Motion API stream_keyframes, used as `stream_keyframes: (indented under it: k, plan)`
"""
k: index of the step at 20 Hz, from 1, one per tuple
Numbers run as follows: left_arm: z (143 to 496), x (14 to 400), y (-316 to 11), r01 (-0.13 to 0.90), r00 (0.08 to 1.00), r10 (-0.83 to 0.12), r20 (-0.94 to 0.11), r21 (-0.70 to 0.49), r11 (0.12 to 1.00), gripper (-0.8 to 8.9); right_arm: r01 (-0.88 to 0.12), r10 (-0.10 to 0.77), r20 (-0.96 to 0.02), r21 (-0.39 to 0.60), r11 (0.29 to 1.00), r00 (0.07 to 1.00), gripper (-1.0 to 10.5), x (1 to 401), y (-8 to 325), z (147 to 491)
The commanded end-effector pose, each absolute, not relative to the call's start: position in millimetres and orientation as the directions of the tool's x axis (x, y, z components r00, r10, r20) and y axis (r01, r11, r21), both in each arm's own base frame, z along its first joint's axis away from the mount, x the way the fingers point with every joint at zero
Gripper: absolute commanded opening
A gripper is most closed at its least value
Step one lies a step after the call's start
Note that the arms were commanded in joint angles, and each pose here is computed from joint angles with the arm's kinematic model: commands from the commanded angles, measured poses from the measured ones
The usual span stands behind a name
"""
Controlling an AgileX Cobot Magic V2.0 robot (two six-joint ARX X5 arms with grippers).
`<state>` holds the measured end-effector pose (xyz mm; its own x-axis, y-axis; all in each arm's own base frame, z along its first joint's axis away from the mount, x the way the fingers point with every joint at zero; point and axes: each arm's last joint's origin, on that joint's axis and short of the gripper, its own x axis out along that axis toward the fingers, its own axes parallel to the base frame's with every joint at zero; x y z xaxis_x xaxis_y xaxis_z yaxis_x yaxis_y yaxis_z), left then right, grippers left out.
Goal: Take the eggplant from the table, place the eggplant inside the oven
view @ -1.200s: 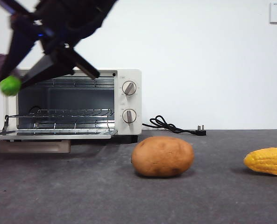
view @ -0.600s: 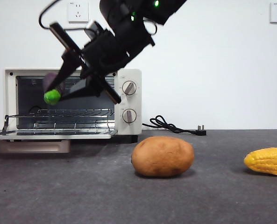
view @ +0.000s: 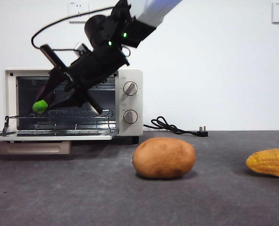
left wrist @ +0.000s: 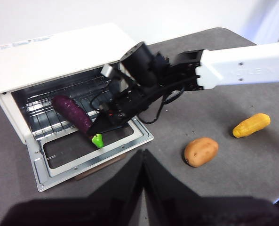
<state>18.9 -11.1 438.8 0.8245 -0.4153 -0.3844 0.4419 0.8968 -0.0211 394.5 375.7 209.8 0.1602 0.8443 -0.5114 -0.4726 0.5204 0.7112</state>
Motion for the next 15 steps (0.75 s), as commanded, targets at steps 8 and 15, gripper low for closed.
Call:
stream_keyframes:
  k: [8, 15]
  plan:
    - [437.4, 17.4, -11.4, 0.479, 0.808, -0.440, -0.391, 0.004, 0.878, -0.06, -0.317, 0.700, -0.530, 0.639, 0.701, 0.478, -0.1, 413.2, 373.2, 206.6]
    - [433.4, 16.4, -9.0, 0.441, 0.816, -0.378, -0.438, 0.050, 0.896, -0.06, -0.247, 0.585, -0.512, 0.582, 0.775, 0.629, 0.5, 418.1, 371.2, 209.2]
